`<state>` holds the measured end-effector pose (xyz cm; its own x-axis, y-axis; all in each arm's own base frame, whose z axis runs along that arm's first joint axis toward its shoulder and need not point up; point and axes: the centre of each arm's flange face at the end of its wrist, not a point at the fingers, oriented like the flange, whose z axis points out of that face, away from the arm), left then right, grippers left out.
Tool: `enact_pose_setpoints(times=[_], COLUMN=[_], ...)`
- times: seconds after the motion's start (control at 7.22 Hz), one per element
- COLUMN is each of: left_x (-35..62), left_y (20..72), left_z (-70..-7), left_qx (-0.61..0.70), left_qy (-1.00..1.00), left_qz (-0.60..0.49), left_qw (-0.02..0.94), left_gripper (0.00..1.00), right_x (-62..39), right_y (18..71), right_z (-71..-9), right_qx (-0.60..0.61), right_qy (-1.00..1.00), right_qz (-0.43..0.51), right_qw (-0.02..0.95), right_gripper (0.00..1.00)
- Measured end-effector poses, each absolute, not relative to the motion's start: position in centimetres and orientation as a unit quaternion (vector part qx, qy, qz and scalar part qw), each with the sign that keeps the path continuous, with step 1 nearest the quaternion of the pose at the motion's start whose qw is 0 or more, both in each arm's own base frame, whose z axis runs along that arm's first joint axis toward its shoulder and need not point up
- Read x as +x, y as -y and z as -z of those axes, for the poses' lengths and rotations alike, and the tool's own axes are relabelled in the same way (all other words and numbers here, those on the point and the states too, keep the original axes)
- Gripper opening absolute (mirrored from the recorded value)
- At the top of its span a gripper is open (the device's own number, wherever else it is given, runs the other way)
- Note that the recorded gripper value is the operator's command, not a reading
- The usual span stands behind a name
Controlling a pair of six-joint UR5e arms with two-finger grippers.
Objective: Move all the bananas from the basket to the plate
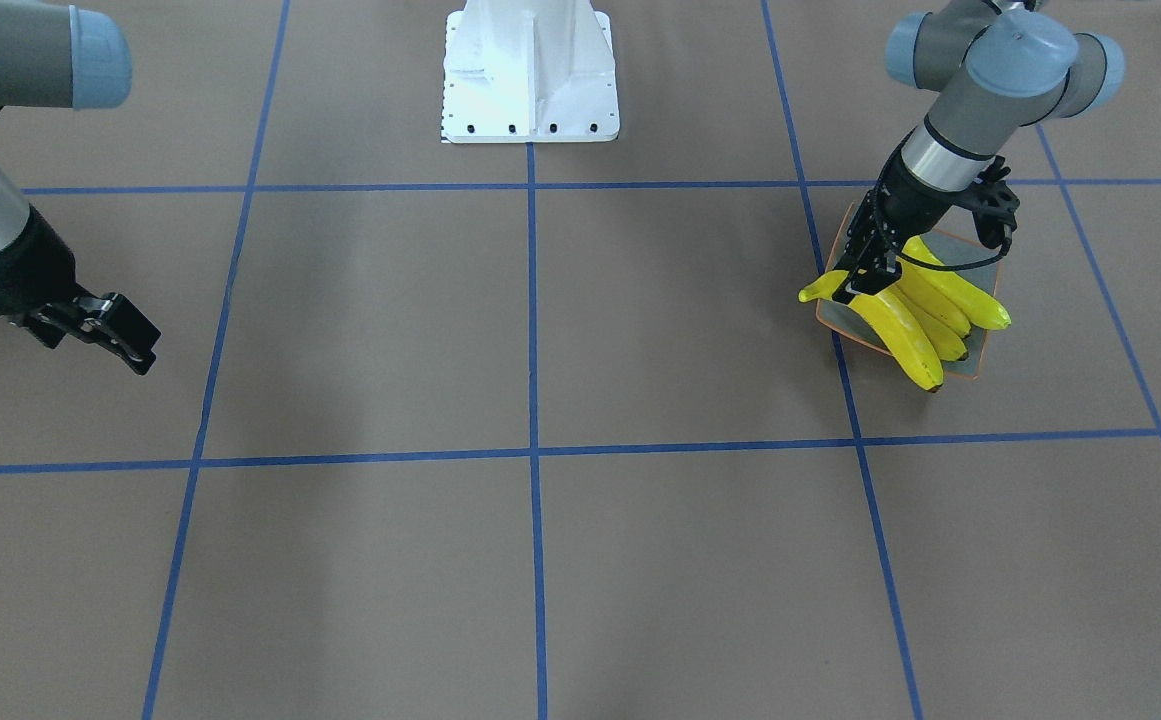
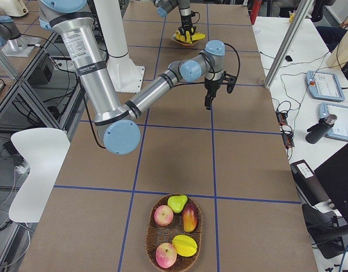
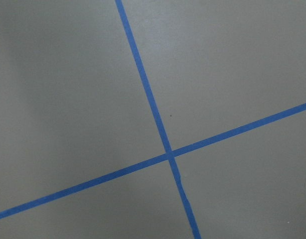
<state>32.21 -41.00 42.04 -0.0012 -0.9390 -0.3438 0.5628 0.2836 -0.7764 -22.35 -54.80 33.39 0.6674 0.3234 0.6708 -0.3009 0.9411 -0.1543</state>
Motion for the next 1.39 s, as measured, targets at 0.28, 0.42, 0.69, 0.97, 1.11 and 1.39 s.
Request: enact_pose_setpoints(times=[0.28,0.42,0.69,0.97,1.11,1.39], left_x=[31.9,31.6,31.0,29.0,27.3,21.8], left_y=[40.2,39.7,38.9,38.6,39.1,40.9], left_z=[-42.8,-42.9,-41.8,-39.1,-38.3,-39.9], left_qx=[-0.22,-0.22,-0.227,-0.225,-0.198,-0.113], left_qy=[-0.43,-0.43,-0.44,-0.477,-0.498,-0.517], left_qz=[0.555,0.554,0.539,0.486,0.45,0.37], left_qw=[0.677,0.678,0.682,0.697,0.715,0.763], left_gripper=[1.0,1.0,1.0,1.0,1.0,1.0], right_x=[-20.8,-20.4,-19.7,-17.3,-15.5,-11.5], right_y=[55.1,55.2,55.4,55.6,55.8,55.5], right_z=[-33.3,-33.3,-33.3,-34.4,-35.4,-38.7], right_qx=[-0.018,-0.018,-0.017,-0.01,-0.009,0.0], right_qy=[0.38,0.382,0.384,0.384,0.386,0.379], right_qz=[-0.173,-0.175,-0.177,-0.168,-0.161,-0.137], right_qw=[0.908,0.907,0.906,0.908,0.908,0.915], right_gripper=[1.0,1.0,1.0,1.0,1.0,1.0])
